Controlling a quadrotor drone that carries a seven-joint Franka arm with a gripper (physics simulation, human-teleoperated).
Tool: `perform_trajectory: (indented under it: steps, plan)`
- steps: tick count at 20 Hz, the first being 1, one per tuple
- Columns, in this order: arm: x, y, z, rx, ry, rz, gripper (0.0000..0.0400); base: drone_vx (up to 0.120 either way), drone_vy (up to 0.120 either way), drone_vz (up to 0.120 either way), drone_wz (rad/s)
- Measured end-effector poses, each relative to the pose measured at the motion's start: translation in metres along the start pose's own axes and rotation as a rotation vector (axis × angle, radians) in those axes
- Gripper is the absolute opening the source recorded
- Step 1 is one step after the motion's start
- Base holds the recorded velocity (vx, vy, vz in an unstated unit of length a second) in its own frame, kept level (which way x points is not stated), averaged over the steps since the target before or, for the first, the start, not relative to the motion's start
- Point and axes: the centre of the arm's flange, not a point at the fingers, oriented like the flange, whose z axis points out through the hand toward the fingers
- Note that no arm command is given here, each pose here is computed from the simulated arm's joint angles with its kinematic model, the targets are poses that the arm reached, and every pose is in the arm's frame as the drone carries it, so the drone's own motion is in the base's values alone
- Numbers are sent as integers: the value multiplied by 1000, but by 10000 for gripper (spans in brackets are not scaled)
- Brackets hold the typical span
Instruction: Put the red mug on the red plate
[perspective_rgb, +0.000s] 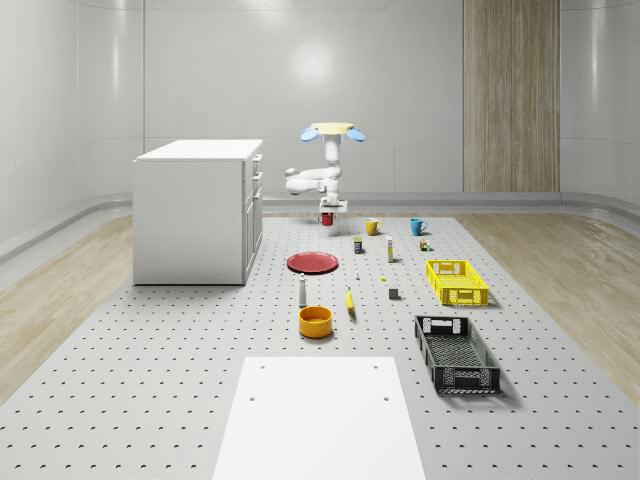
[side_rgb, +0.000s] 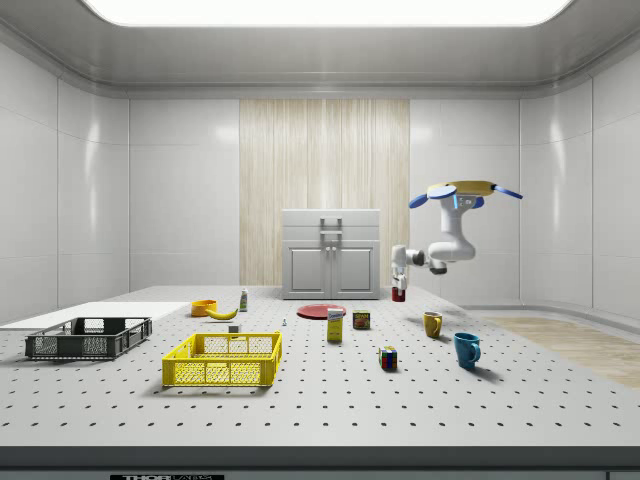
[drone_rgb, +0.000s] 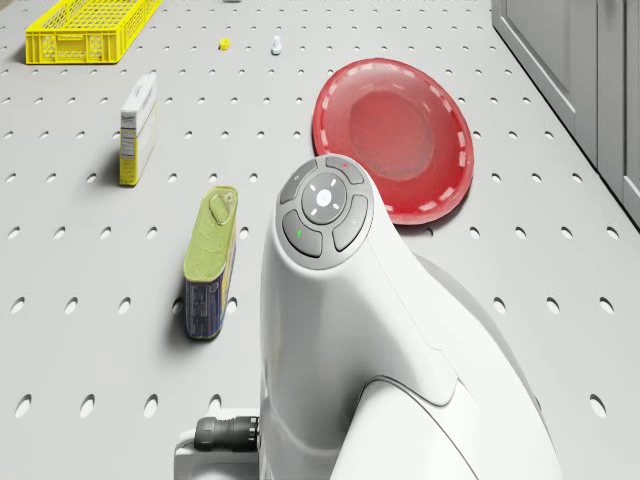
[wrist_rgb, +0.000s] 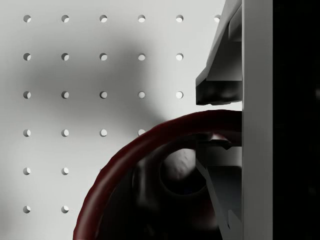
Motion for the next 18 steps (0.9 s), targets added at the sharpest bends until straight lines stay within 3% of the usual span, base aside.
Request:
perform_trajectory:
  steps: [14, 18]
  plan:
    - [0, 0, -1, 0, 0, 0, 100, 120, -100, 0, 0]
    - [0, 0, -1, 0, 0, 0, 100, 120, -10, 0, 0]
